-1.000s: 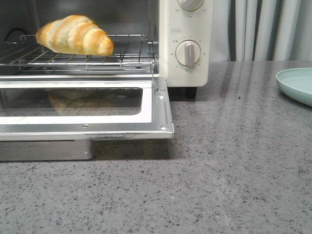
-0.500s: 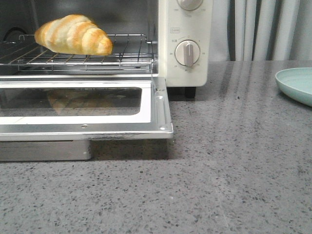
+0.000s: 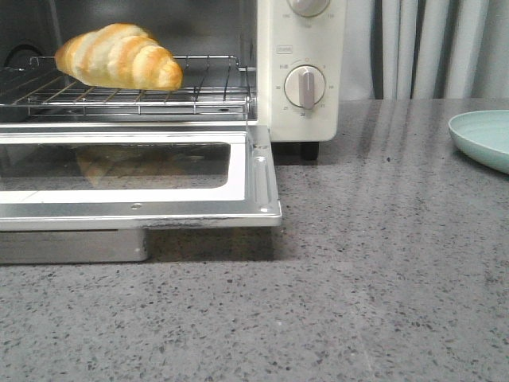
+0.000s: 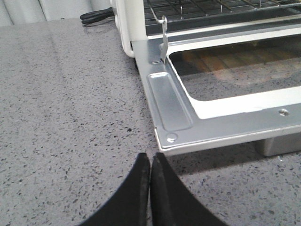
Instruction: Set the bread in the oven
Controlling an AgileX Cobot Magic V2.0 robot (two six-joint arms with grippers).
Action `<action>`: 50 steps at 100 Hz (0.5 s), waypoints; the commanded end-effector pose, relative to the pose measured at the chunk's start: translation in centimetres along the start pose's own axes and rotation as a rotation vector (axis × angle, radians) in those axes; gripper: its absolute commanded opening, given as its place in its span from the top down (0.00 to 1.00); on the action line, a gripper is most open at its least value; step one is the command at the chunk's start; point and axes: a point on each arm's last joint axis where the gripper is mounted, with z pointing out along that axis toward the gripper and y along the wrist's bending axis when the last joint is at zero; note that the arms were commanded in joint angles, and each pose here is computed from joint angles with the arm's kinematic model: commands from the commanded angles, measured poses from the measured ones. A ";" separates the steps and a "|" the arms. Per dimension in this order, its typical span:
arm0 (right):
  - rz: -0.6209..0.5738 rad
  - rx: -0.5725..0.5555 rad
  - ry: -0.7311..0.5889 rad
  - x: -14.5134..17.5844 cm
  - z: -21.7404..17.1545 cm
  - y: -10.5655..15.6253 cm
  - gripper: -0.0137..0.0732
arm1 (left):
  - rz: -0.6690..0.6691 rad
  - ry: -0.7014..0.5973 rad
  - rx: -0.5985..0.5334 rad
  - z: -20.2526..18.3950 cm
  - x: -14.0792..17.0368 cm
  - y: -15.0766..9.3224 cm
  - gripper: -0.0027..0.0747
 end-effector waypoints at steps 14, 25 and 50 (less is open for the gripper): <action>0.121 0.108 -0.164 0.8 1.1 0.4 0.92 | -0.020 -0.055 -0.020 0.1 0.3 0.0 0.99; 0.196 0.118 -0.189 3.0 1.5 1.3 0.92 | -0.020 -0.055 -0.020 0.1 0.3 0.0 0.99; 0.309 0.184 -0.083 10.3 1.1 3.7 0.92 | -0.020 -0.055 -0.020 0.1 0.3 0.0 0.99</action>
